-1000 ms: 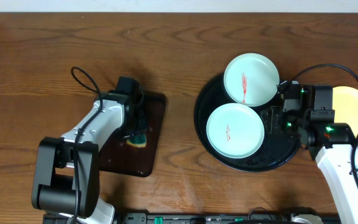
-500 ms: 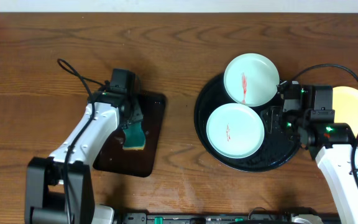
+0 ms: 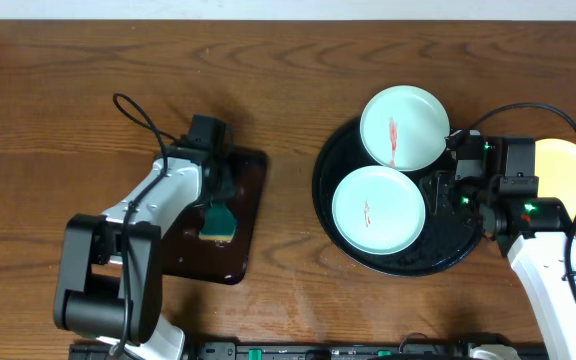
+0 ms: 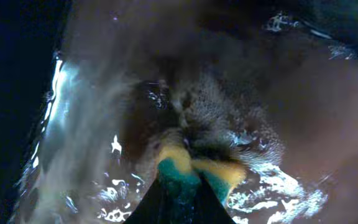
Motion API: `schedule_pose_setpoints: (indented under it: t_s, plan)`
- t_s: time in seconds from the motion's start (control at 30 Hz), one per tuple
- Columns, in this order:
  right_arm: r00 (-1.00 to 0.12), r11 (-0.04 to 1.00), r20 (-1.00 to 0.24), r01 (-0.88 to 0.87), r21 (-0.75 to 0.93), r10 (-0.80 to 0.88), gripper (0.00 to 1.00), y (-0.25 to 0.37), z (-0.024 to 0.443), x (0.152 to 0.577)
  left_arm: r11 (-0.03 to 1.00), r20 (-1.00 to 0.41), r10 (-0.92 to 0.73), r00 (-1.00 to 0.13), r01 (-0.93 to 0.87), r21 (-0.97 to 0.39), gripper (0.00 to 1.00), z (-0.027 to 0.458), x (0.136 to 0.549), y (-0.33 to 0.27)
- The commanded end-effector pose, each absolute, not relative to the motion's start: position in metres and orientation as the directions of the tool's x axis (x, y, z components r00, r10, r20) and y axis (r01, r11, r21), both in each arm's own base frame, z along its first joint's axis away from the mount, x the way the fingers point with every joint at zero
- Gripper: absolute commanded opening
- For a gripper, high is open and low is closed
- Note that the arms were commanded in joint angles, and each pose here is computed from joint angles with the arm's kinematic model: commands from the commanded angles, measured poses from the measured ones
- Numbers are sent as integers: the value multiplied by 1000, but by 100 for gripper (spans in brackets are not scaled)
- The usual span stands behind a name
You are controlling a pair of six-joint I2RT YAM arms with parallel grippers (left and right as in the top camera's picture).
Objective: Clean dirty plates on tray and stack at the side
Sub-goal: 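Grasp the sponge again with the left gripper, then carry the sponge with the left gripper onto the pale green plate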
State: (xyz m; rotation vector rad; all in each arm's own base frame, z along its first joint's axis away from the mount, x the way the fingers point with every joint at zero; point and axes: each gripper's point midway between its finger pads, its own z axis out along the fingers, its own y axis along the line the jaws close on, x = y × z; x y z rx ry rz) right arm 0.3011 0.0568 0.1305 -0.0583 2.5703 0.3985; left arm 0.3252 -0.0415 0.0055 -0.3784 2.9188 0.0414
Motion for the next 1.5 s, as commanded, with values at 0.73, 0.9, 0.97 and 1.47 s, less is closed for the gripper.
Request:
schedule_pose_setpoints:
  t_s: [0.73,0.9,0.97,1.47]
  plan:
    - [-884,981,-453,30,190,115,46,33,111,305,949,-112,-316,-942,-313,-36,29,1,263,-40]
    - [-907,981,-406,40,188,115,46,33,94,306,950,-115,-311,-943,-309,-38,7,1,264,-40]
    - [-910,981,-400,41,188,115,46,33,90,308,957,-114,-291,-950,-289,-37,7,5,266,-41]
    - [-955,965,-295,-67,254,12,19,52,49,308,963,-206,-169,-964,-116,-245,7,128,319,-95]
